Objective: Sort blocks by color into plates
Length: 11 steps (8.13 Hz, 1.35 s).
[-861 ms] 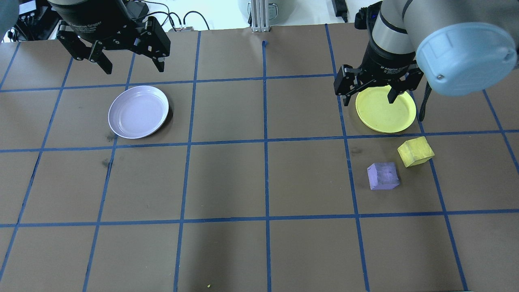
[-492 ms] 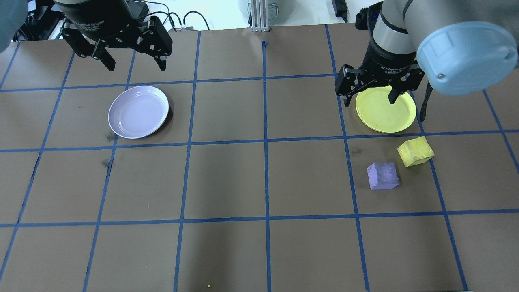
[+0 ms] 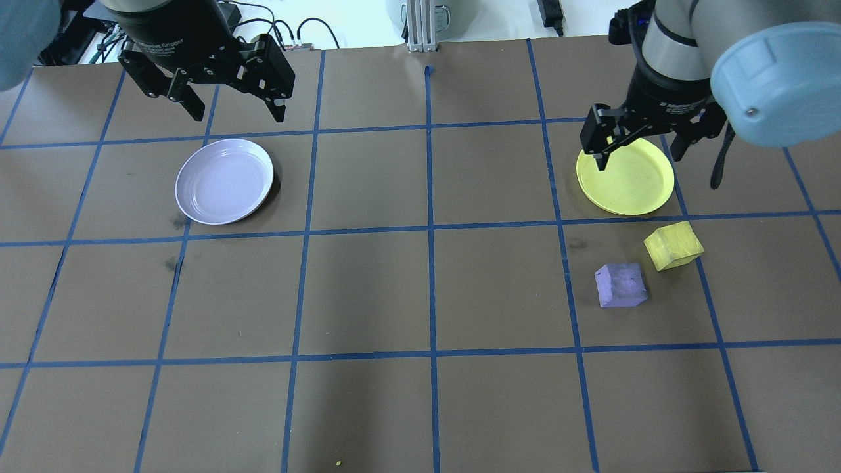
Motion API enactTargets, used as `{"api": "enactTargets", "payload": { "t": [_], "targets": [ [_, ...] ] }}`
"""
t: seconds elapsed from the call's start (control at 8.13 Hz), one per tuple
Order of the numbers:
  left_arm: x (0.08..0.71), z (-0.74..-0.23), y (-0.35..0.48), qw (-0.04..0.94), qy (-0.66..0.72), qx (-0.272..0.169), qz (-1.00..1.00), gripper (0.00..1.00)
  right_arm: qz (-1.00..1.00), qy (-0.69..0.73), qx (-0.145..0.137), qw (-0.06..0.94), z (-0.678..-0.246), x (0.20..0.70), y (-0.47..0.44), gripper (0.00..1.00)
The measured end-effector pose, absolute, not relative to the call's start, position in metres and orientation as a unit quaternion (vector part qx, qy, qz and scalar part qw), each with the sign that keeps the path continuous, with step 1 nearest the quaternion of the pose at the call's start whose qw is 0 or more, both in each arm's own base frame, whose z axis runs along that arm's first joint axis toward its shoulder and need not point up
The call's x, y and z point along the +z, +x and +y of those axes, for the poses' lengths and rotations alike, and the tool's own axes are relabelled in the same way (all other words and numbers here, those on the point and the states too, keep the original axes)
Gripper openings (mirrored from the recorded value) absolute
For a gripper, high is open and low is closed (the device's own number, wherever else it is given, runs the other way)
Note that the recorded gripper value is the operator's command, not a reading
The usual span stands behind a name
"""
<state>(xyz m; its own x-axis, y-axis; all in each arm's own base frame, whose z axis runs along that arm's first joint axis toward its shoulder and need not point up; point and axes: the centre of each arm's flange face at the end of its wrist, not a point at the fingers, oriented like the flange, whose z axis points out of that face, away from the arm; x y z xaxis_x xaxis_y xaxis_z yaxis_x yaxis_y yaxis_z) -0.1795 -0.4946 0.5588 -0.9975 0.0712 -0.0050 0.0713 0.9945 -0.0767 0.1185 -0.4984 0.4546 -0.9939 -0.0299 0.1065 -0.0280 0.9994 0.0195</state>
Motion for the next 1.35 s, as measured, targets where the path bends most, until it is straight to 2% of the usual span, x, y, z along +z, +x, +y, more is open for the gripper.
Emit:
{"api": "enactTargets", "payload": {
  "t": [0.25, 0.61, 1.11, 1.35],
  "targets": [
    [0.558, -0.492, -0.183, -0.004, 0.046, -0.036, 0.998, 1.0, -0.998, 0.035, -0.024, 0.055, -0.508, 0.441, 0.061, 1.0],
    [0.564, -0.486, -0.183, -0.003, 0.067, -0.043, 0.997, 1.0, -0.992, 0.108, -0.045, 0.046, -0.516, 0.385, -0.008, 1.0],
    [0.568, -0.482, -0.182, -0.001, 0.069, -0.043, 0.997, 1.0, -0.977, 0.193, -0.089, 0.018, -0.533, 0.318, -0.045, 1.0],
    [0.571, -0.48, -0.182, 0.0, 0.068, -0.048, 0.997, 1.0, -0.979, 0.174, -0.106, 0.008, -0.538, 0.295, -0.058, 1.0]
  ]
}}
